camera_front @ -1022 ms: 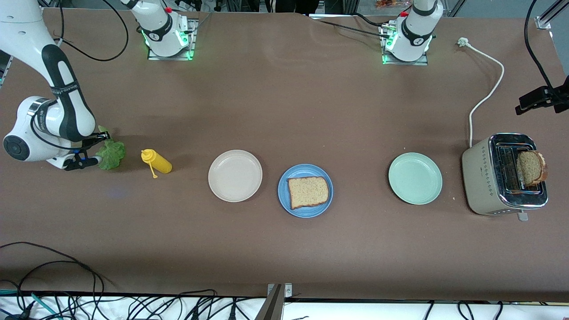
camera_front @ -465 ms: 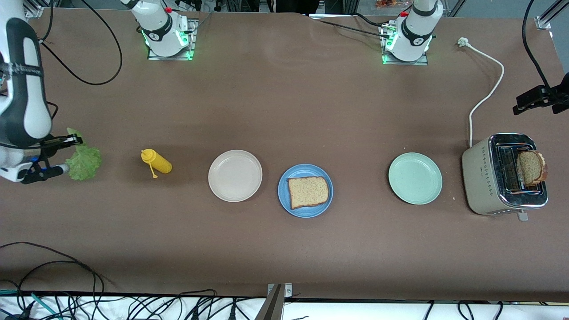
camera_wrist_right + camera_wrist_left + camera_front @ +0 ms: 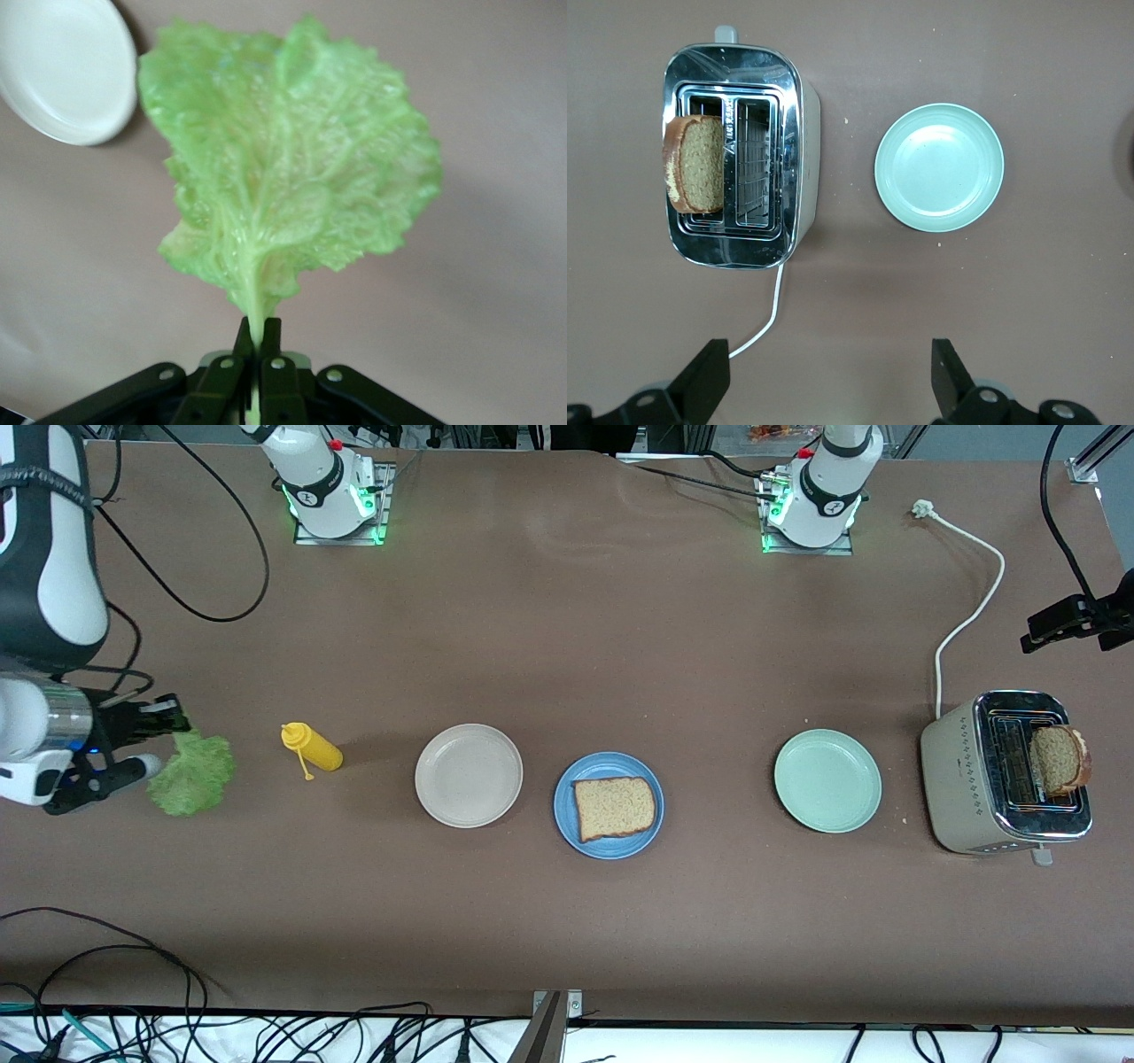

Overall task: Make sandwich in blue plate with both arms
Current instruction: 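Grasp the green lettuce leaf with the right gripper and lift, then carry the lettuce with the right gripper onto the bread, then open the right gripper to release the lettuce on the bread, then move the right gripper back toward the yellow squeeze bottle, then grasp the yellow squeeze bottle with the right gripper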

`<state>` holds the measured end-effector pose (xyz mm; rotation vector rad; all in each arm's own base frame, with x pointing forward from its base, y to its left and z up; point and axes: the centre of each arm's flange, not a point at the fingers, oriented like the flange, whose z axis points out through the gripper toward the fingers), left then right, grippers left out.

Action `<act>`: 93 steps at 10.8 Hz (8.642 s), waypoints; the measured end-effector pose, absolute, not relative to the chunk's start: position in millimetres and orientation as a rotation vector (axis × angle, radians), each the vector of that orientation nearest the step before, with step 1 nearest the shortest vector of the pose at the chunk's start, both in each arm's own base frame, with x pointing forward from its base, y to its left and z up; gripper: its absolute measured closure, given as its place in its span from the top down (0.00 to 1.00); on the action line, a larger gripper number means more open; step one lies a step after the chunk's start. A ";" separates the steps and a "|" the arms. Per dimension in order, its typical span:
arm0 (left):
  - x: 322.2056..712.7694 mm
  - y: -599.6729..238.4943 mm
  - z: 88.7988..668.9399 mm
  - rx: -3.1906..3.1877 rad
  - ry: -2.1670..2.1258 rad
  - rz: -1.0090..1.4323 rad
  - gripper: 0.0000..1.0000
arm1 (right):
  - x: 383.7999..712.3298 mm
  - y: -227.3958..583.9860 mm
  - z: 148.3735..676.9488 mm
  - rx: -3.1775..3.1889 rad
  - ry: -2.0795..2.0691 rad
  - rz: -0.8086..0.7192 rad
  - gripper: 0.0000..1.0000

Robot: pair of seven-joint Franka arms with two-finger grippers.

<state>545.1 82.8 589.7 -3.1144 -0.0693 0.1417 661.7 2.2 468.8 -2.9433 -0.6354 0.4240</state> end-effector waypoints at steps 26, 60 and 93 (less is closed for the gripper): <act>545.0 87.3 588.3 -3.115 -0.082 0.150 1.00 | 585.0 526.8 224.4 -2.665 -1.466 -0.542 0.04; 542.9 85.7 586.7 -3.116 -0.079 0.186 1.00 | 566.7 74.9 406.1 -3.026 -0.901 -0.104 1.00; 542.9 78.1 593.3 -3.115 -0.058 0.187 1.00 | 553.1 -106.4 124.2 -1.595 -1.181 -0.944 1.00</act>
